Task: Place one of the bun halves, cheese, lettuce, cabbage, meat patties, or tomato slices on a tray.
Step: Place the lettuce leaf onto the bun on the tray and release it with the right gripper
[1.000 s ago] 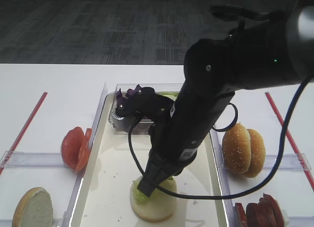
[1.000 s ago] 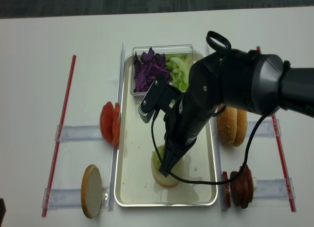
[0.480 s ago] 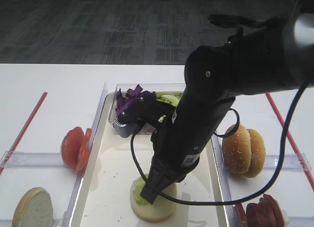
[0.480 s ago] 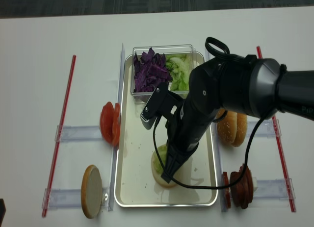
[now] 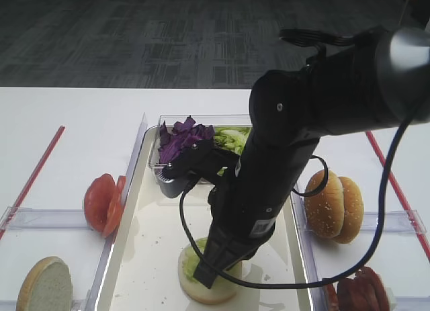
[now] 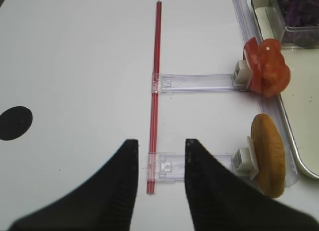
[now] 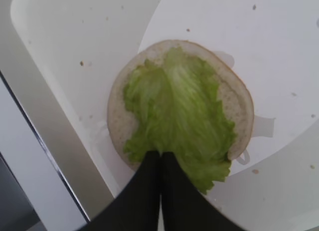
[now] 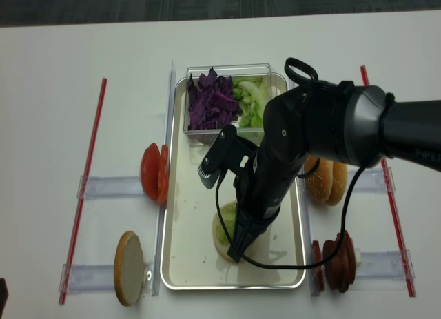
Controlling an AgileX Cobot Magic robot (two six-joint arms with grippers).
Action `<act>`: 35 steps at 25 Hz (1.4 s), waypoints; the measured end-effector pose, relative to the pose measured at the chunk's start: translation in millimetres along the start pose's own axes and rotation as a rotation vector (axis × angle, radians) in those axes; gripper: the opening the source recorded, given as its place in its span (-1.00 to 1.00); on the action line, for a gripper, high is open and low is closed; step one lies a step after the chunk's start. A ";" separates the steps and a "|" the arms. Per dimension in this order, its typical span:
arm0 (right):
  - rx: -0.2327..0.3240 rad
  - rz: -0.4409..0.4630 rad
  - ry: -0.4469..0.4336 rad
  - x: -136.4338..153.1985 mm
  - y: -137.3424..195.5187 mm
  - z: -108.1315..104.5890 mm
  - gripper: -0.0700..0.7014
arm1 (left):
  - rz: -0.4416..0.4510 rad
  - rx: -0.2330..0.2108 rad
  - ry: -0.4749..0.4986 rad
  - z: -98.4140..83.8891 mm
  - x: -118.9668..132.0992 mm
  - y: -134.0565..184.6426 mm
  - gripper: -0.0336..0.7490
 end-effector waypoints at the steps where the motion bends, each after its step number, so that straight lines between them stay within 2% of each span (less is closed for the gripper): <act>1: 0.000 0.000 0.000 0.0 0.0 0.1 -0.74 | 0.000 0.000 0.000 0.0 0.0 0.0 -0.34; 5: 0.002 -0.001 -0.002 0.0 -0.1 0.3 -0.72 | 0.000 0.000 0.000 0.0 0.0 0.0 -0.34; 12: 0.003 -0.002 -0.003 0.0 -0.2 0.5 -0.54 | 0.000 0.000 0.000 0.0 0.0 0.0 -0.34; 18: 0.005 -0.002 -0.004 0.0 -0.4 0.7 -0.50 | 0.000 0.000 0.000 0.0 0.0 0.0 -0.34; 21: 0.005 -0.002 -0.004 0.0 -0.4 0.7 -0.37 | 0.000 0.000 0.000 0.0 0.0 0.0 -0.34; 22: 0.005 -0.002 -0.004 0.0 -0.4 0.7 -0.26 | 0.000 0.000 0.000 0.0 0.0 0.0 -0.34; 25: 0.005 -0.002 -0.004 0.0 -0.4 0.7 -0.09 | 0.000 0.000 0.000 0.0 0.0 0.0 -0.34; 35: -0.008 -0.006 -0.008 0.0 -1.0 1.3 0.01 | 0.000 0.000 0.000 0.0 0.0 0.0 -0.34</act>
Point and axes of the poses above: a point on each arm's last joint axis where the gripper is mounted, x pointing out along that axis toward the gripper, z along the wrist's bending axis when the last joint is at zero, y = z × x, the point moved 7 cm from there along x, pointing out along that axis toward the gripper, and after that the axes turned 3 degrees about x, right-handed, at the moved point
